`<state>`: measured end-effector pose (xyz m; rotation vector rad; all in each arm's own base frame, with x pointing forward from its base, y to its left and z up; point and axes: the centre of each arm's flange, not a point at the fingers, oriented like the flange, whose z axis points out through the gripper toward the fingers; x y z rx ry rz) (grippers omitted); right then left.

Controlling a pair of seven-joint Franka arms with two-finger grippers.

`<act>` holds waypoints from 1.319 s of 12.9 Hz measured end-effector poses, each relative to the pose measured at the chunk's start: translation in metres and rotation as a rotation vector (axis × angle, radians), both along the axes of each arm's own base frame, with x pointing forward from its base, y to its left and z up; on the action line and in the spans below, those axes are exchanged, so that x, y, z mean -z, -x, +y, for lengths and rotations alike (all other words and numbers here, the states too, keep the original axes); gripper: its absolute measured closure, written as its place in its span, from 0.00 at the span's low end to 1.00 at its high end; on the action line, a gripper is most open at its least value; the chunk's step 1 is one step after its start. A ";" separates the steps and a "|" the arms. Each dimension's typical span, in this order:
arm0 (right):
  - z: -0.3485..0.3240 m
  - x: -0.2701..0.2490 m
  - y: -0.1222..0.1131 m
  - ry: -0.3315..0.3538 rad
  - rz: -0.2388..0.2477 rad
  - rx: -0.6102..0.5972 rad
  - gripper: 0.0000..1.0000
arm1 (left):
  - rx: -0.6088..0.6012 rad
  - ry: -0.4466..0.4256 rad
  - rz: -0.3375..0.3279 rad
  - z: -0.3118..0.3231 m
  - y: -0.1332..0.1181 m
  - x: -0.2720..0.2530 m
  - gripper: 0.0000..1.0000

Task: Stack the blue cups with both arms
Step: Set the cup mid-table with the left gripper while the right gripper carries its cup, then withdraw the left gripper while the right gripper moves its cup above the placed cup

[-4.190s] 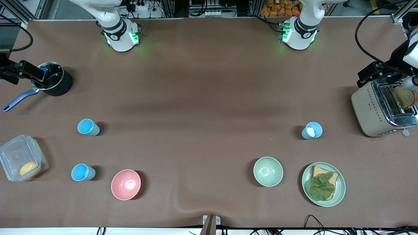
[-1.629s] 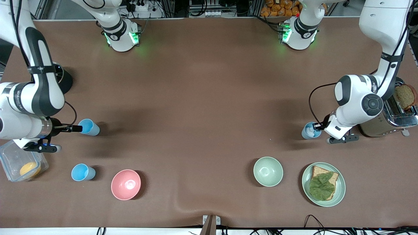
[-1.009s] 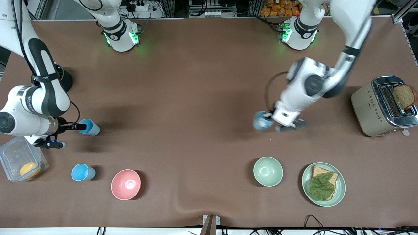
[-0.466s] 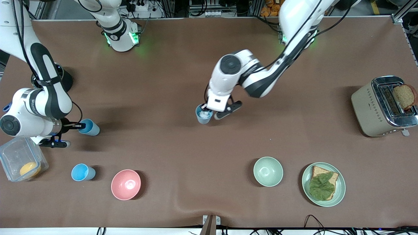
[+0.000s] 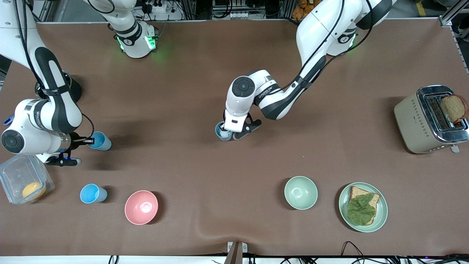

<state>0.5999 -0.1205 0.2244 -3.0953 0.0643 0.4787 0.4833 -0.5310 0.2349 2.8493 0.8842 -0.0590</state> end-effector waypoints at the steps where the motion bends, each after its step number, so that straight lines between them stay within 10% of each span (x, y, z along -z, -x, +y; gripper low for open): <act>1: 0.000 0.000 0.000 -0.002 0.001 -0.005 0.96 | -0.009 0.011 -0.013 0.001 -0.007 -0.009 0.56; 6: 0.001 -0.002 -0.002 -0.013 -0.004 -0.038 0.96 | -0.040 -0.017 -0.106 0.040 -0.052 -0.120 0.02; 13: 0.125 -0.079 -0.032 -0.068 -0.002 -0.109 0.96 | 0.348 -0.155 -0.161 0.278 -0.147 -0.263 0.00; 17: 0.246 -0.136 -0.024 -0.172 0.025 0.011 0.96 | 0.543 -0.221 -0.115 0.412 -0.155 -0.304 0.00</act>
